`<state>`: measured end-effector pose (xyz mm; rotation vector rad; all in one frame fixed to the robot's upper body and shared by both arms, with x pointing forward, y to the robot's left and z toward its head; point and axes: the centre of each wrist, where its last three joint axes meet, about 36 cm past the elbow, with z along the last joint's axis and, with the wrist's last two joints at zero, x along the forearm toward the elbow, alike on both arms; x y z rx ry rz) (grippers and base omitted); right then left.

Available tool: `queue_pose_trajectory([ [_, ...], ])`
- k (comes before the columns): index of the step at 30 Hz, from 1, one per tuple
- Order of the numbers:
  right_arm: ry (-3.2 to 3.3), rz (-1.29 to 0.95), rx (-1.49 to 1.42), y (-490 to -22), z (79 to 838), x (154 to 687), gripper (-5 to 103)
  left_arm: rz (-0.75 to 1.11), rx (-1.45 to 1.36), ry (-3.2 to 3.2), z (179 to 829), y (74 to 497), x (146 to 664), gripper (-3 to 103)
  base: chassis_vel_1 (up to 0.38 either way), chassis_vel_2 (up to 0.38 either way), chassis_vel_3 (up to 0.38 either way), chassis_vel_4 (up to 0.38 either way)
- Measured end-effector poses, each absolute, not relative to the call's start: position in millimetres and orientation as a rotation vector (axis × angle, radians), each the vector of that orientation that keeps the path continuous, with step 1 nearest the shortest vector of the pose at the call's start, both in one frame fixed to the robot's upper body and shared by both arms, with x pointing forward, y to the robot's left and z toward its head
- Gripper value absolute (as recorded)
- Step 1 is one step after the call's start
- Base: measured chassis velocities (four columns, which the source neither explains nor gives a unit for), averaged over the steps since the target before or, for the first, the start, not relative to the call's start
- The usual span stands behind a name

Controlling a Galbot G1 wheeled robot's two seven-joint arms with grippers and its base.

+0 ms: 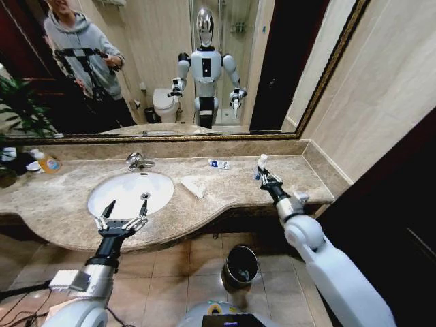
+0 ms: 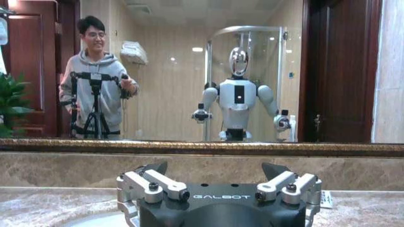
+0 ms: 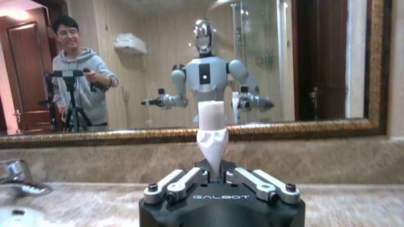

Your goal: Pick up the trash from the sink and place it in the trash bin.

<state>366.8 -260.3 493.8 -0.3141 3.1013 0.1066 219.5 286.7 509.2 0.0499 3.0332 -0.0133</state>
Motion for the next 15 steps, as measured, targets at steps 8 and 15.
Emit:
queue_pose_trajectory([
  [8,3.148,0.117,-0.388,-260.5,482.7,322.5,10,-0.013,0.05,3.033,509.2,286.8,219.5,100,0.0,0.0,0.0,0.0],
  [15,3.222,0.016,-0.59,-258.7,437.4,289.3,10,-0.013,0.05,3.033,509.3,286.8,219.5,100,0.0,0.0,0.0,0.0],
])
